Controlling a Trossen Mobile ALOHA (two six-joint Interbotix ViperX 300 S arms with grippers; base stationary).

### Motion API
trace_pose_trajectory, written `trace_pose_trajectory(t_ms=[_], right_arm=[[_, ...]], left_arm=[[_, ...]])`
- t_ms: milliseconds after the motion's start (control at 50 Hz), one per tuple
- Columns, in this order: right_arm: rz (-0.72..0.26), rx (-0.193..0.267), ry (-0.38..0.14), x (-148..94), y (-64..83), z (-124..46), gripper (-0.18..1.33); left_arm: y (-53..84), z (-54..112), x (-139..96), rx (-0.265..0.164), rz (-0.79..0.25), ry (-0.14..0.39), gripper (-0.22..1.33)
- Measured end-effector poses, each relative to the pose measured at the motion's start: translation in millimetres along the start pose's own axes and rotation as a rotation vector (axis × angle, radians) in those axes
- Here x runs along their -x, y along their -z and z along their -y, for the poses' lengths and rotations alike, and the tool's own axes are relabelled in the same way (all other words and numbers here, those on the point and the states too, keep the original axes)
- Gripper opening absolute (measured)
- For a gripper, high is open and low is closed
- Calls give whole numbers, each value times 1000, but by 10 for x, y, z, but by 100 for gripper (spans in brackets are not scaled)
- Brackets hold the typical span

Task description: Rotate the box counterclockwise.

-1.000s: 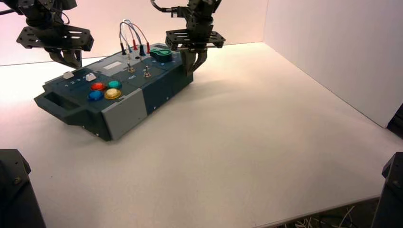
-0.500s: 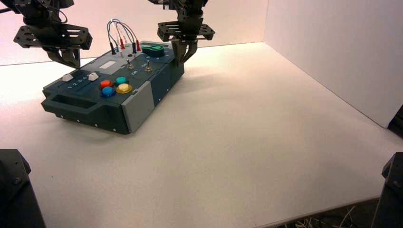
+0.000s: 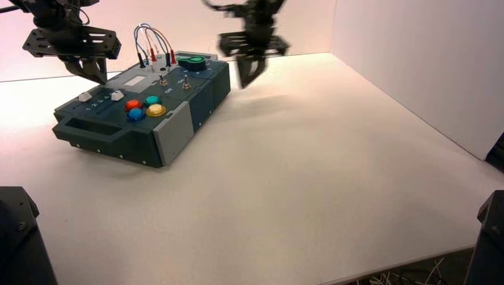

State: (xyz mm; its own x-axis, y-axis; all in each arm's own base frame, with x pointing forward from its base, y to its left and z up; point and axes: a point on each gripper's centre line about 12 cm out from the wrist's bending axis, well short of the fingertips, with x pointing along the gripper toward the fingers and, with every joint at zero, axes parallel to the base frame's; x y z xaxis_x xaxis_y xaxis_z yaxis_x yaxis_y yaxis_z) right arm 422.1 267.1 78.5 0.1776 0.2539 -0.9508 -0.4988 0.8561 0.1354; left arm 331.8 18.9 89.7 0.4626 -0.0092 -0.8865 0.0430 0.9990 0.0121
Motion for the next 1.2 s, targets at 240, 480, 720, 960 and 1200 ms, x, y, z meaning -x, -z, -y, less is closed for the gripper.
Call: trace_pose_trajectory(t_ms=[240,480,720,960,1200], right_arm=[[53,-53,37,329,212,303,-14],[92,-32,51,510,319,264,-14],[168,-28,58,806,402,235,-14],[252,-21,62,1125,498,188,-14],[325,-24,72,1290,708,181,-14]], left_arm=[[-67,-72,119,1,40,-17,-17],[-171,-142,323,10,106,-36,-17],[-204,-34,555,-17,139,-19,-16],[-238,133,851,-61,221,0,-17],[-161,138,1165,-57,343,-19,-17]])
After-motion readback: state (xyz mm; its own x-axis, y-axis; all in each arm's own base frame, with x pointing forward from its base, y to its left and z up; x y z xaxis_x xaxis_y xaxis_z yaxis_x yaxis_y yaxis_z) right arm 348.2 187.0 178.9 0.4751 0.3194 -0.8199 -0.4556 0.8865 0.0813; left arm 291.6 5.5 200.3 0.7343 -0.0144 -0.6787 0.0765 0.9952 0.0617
